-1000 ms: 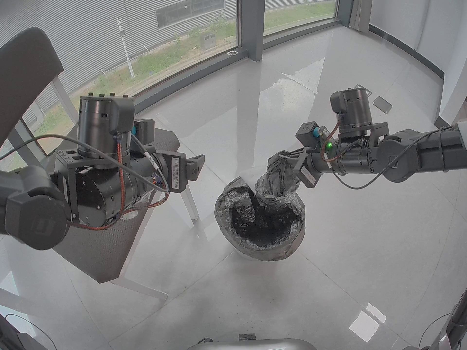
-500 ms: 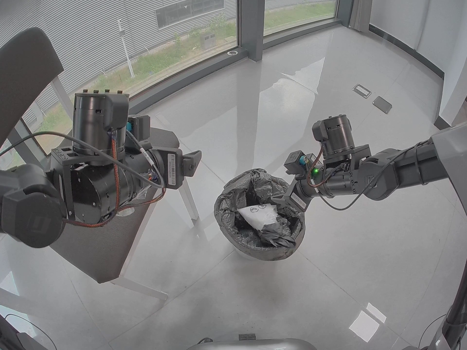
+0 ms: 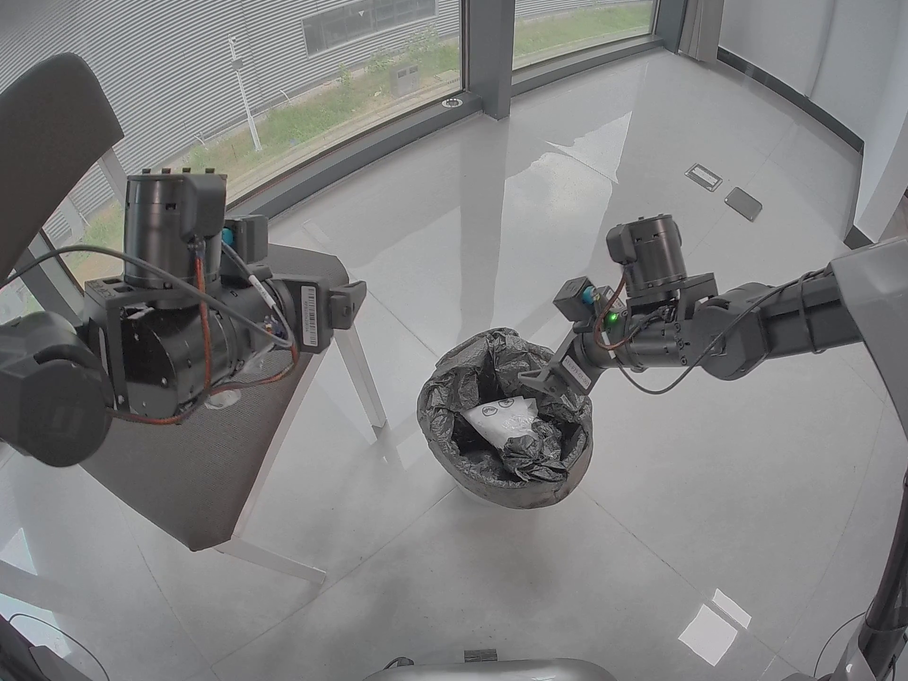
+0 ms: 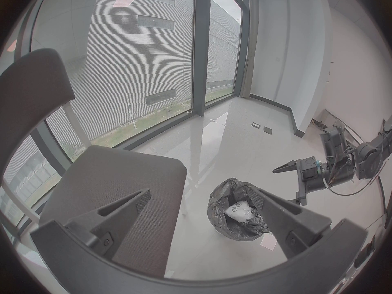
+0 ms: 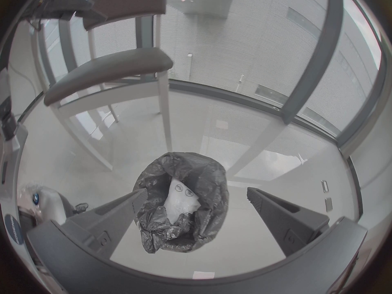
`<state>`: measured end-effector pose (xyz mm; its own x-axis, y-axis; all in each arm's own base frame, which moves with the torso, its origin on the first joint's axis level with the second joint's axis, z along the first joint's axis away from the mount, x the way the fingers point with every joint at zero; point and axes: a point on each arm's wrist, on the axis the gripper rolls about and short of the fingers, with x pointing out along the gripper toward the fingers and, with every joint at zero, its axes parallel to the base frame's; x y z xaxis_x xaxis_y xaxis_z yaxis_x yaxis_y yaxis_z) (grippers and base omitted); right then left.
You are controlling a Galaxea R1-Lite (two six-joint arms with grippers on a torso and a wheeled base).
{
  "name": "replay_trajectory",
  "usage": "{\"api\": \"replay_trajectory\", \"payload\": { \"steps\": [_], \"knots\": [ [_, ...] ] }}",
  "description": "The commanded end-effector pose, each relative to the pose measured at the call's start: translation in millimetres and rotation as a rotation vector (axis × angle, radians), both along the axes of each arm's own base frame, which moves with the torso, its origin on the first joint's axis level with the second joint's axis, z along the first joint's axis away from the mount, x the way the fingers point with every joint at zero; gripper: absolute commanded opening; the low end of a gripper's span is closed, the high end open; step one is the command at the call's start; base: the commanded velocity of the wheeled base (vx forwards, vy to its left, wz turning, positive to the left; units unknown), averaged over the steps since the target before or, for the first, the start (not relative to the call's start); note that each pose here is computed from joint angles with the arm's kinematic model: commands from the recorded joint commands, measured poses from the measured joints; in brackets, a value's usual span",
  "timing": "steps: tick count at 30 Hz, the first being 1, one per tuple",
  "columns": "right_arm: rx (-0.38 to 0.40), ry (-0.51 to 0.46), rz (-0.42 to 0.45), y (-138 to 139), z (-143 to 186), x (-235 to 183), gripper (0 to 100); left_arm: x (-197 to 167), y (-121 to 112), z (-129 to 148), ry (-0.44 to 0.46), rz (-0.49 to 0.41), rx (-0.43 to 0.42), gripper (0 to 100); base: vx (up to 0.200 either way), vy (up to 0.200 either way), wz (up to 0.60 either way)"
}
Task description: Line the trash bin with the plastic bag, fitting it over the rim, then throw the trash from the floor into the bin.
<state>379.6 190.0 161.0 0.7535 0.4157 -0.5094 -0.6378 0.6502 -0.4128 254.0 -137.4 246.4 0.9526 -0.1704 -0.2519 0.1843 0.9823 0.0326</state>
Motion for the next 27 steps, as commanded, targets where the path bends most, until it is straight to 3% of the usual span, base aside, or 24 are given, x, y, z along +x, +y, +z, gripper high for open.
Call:
{"api": "replay_trajectory", "payload": {
  "steps": [1,3,8,10,12,14,15,16,18,21,27],
  "knots": [
    [0.114,-0.175,-0.249,-70,98,-57,100,-24,78,65,-0.167,0.172,0.065,100,0.000,0.000,0.00],
    [0.116,-0.217,-0.342,-107,126,-91,100,-49,99,89,-0.211,0.223,0.114,100,0.000,0.000,0.00],
    [0.117,-0.193,-0.520,-169,165,-188,100,-114,123,117,-0.218,0.290,0.115,100,0.000,0.000,0.00],
    [0.178,-0.187,-0.612,-186,176,-251,100,-158,130,124,-0.235,0.307,0.079,100,0.000,0.000,0.00],
    [0.238,-0.189,-0.646,-189,178,-291,100,-187,134,127,-0.253,0.309,0.025,100,0.000,0.000,0.00],
    [0.330,-0.203,-0.664,-191,174,-341,100,-231,140,120,-0.247,0.303,-0.033,100,0.000,0.000,0.00],
    [0.330,-0.203,-0.664,-191,174,-341,100,-231,140,120,-0.247,0.303,-0.033,100,0.000,0.000,0.00],
    [0.403,-0.213,-0.674,-192,159,-380,100,-280,149,107,-0.222,0.271,-0.064,100,0.000,0.000,0.00],
    [0.438,-0.226,-0.668,-193,146,-402,100,-313,157,95,-0.211,0.251,-0.084,100,0.000,0.000,0.00],
    [0.459,-0.252,-0.650,-194,118,-435,100,-362,167,72,-0.202,0.262,-0.109,100,0.000,0.000,0.00],
    [0.442,-0.228,-0.687,-194,69,-492,100,-424,166,43,-0.177,0.341,-0.105,100,0.000,0.000,0.00]
  ]
}}
